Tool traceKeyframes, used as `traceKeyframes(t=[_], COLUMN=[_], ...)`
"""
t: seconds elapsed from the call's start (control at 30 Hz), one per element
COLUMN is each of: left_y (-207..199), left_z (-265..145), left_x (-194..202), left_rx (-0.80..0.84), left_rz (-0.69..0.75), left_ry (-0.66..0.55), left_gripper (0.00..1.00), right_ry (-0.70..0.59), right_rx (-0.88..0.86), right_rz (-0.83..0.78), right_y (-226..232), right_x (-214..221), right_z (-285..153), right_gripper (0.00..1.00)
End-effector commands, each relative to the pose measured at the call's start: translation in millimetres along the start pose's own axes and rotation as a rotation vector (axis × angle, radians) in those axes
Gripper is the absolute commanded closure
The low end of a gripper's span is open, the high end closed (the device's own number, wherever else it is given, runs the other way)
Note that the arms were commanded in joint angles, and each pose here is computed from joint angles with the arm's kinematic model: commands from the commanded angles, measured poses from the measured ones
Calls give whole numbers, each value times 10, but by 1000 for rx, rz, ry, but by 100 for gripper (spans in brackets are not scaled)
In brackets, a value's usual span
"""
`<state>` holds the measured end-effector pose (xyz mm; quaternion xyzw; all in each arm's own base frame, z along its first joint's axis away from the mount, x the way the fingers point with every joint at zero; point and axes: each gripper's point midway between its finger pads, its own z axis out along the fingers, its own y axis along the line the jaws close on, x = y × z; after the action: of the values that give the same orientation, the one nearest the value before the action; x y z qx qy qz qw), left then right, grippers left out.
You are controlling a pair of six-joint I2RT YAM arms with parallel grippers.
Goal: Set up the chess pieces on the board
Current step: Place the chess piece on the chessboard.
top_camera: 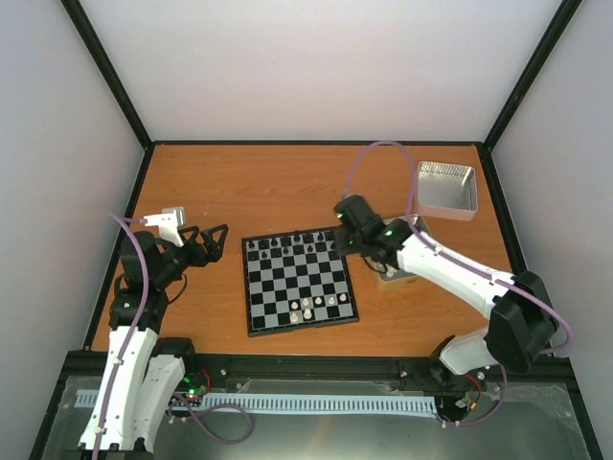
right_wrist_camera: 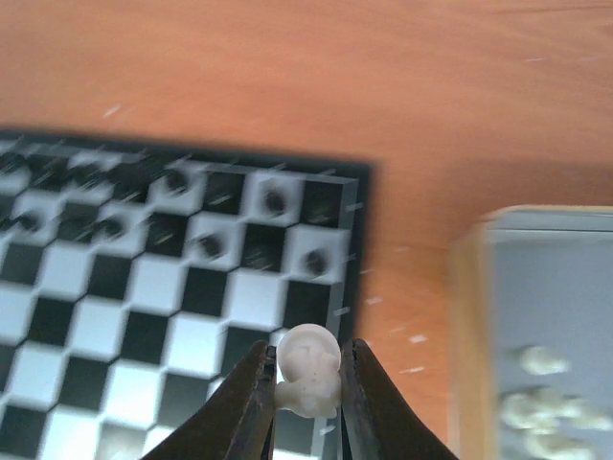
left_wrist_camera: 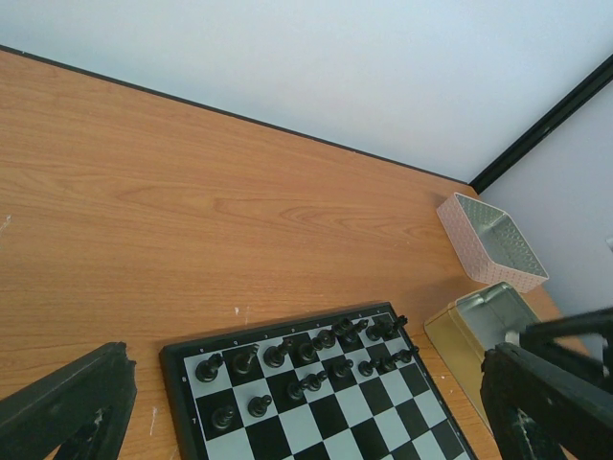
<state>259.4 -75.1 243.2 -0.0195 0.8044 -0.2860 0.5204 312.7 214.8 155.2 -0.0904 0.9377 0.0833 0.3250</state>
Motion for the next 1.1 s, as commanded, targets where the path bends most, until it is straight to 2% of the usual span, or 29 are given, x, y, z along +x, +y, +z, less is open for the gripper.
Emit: traceKeyframes(t=[0.0,0.13,0.37,0.7,1.07], left_y=[-69,-75,-89,-97,-98], left_z=[-37,-38,-40,-76,-66], left_x=[-77,-79,-76,-101,-91], left_rx=[18,22,30,25,28], left_rz=[18,19,20,27,26], left_ry=[-27,-26,-27,-44,-37], left_gripper=[0,0,0,0,0], right_ry=[54,93,139,268,341], right_rx=[-73,-115,-164,-358,-396], right_rz=[-110,-199,-270,-538,-638], right_y=[579,984,1273,2119,2388], right_x=[273,548,838,1471,1802], right_z=[-124,-183,-226,-234,-108], right_gripper=[83,83,83,83,84])
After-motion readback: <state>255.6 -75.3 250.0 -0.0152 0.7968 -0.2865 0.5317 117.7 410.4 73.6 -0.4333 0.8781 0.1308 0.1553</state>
